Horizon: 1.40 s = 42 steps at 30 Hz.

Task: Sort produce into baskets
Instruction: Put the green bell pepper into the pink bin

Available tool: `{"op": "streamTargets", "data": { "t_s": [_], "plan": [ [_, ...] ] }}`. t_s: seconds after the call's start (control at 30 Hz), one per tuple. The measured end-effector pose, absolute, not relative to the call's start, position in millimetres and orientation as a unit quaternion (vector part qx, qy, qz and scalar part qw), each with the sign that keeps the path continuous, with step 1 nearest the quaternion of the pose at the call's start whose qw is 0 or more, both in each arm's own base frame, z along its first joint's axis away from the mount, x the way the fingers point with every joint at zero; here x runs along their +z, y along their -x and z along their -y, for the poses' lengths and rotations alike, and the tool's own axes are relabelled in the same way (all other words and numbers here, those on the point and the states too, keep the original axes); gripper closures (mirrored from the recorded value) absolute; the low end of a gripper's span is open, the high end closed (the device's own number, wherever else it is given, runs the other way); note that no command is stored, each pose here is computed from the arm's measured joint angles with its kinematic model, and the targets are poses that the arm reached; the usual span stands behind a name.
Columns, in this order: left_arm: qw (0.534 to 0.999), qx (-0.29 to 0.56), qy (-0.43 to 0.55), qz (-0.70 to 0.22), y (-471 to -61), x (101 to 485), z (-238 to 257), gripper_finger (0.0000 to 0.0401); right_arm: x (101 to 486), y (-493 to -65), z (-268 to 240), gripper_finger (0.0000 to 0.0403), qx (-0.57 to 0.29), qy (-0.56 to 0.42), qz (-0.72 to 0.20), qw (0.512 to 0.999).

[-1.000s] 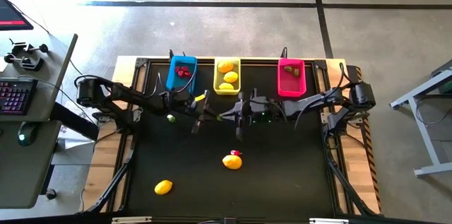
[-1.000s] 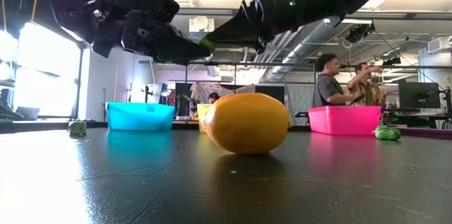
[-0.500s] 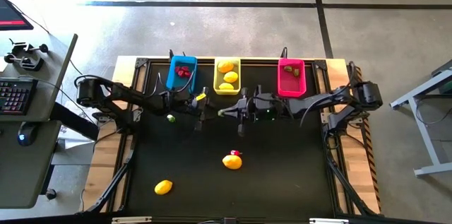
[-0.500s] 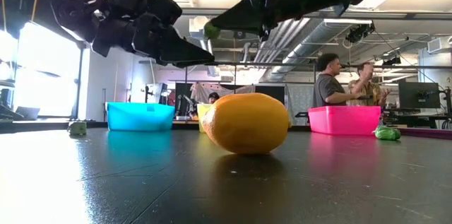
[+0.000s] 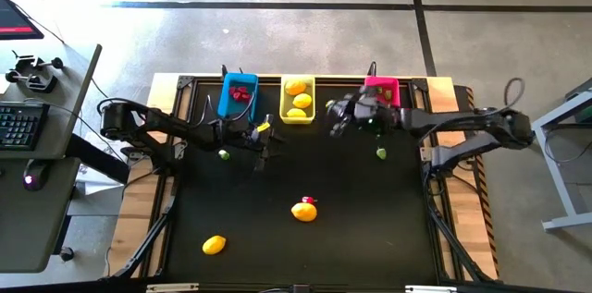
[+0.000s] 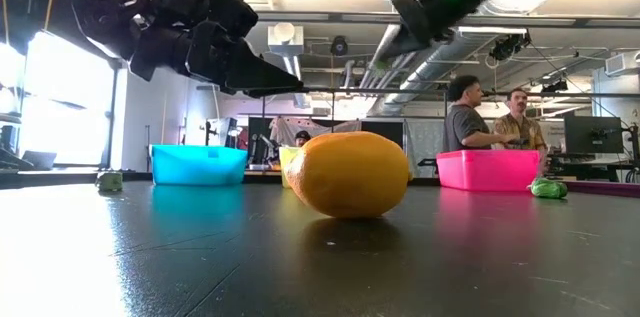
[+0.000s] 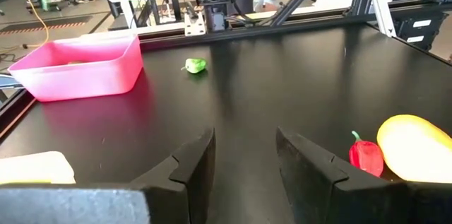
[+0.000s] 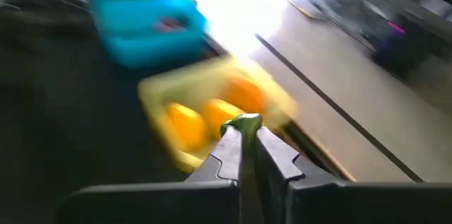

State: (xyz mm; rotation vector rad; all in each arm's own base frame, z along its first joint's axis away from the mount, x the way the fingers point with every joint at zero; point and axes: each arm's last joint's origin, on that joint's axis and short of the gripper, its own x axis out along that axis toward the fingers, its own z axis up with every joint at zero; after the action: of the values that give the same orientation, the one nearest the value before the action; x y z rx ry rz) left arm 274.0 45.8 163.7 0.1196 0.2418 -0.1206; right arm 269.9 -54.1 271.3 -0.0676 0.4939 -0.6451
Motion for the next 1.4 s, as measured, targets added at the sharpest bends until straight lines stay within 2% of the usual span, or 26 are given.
{"op": "streamTargets", "data": {
  "t_s": [0.2, 0.57, 0.8, 1.07, 1.4],
  "plan": [
    [0.989, -0.06, -0.059, -0.122, -274, 163, -46, 0.0265, 266, -231, 91, 0.0396, -0.442, 0.007, -0.324, 0.836],
    [0.989, -0.061, -0.059, -0.124, -274, 163, -46, 0.0265, 226, -176, 155, 0.0396, -0.568, -0.058, -0.387, 0.724],
    [0.989, -0.061, -0.059, -0.124, -274, 163, -46, 0.0266, 196, -161, 175, 0.0396, -0.573, -0.097, -0.397, 0.711],
    [0.989, -0.061, -0.059, -0.125, -274, 163, -46, 0.0266, 171, -162, 191, 0.0391, -0.565, -0.127, -0.418, 0.7],
    [0.988, -0.064, -0.058, -0.125, -274, 163, -45, 0.0266, 152, -165, 196, 0.0332, -0.561, -0.137, -0.448, 0.683]
  ]
}}
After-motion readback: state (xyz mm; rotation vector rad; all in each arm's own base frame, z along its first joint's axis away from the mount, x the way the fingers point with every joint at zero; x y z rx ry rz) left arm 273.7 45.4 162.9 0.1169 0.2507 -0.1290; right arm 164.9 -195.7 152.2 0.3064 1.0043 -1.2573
